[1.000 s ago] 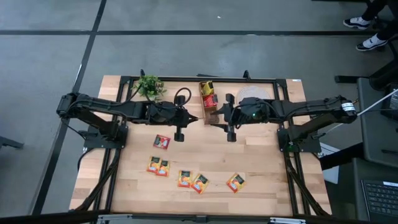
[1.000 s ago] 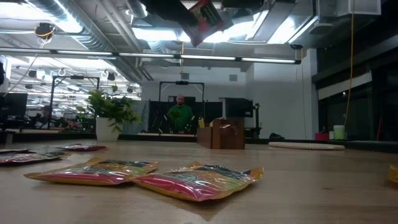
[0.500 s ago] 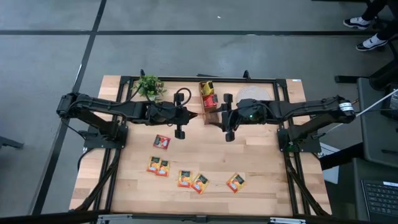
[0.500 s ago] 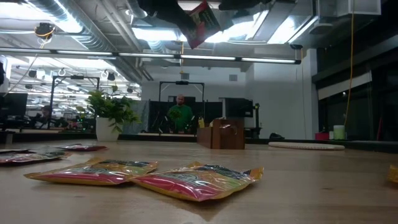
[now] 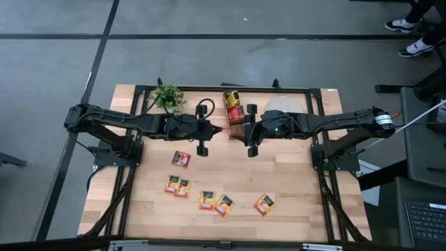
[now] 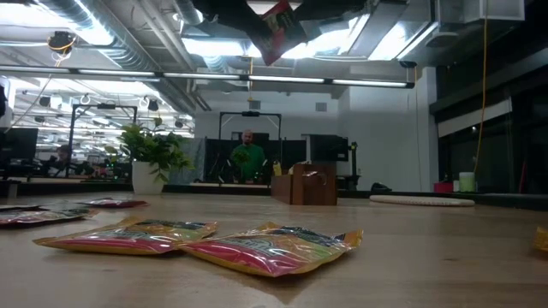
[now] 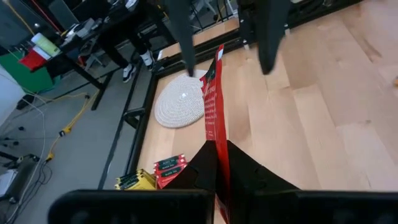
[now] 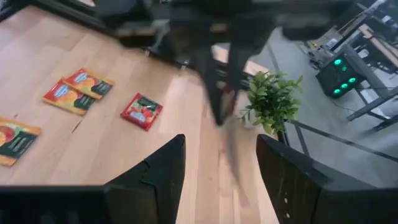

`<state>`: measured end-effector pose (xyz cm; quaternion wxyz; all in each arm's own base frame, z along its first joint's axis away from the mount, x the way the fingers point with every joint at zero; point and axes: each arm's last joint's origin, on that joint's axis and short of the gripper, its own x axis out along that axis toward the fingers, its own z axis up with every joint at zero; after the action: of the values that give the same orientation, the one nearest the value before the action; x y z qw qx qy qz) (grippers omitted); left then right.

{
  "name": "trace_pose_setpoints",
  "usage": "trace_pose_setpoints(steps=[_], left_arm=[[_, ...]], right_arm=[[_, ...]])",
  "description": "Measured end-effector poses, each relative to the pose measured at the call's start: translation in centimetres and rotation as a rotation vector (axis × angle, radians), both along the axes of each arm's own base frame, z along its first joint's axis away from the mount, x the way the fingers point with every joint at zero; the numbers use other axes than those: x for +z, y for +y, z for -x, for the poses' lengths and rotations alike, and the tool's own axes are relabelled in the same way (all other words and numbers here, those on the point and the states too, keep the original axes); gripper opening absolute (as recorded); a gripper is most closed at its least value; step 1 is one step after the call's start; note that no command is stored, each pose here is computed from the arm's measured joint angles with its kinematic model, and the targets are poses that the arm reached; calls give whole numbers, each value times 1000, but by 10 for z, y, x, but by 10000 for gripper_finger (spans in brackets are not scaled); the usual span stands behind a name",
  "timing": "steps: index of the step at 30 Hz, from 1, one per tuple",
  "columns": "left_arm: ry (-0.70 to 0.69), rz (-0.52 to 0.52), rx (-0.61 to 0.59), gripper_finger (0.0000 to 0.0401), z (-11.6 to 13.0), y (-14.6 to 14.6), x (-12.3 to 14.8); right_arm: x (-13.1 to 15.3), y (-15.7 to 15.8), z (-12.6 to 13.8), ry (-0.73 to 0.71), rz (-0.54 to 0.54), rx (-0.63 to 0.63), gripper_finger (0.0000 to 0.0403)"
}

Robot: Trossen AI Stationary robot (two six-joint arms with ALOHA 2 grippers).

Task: Pick & Place Tea
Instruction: Put the red tea bag into the middle section of the wooden organizer

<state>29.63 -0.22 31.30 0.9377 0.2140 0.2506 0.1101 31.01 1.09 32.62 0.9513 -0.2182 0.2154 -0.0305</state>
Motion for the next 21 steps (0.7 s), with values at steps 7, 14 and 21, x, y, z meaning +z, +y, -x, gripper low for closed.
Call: trace_pose_setpoints(steps=[7, 14, 21], left_arm=[[50, 6, -31, 5, -11, -7, -15], [54, 28, -16, 5, -14, -9, -19], [45, 25, -17, 6, -14, -8, -18]], right_arm=[[1, -6, 0, -9, -8, -36, 197], [-6, -5, 1, 43, -75, -35, 197], [-8, -4, 2, 67, -87, -15, 171]])
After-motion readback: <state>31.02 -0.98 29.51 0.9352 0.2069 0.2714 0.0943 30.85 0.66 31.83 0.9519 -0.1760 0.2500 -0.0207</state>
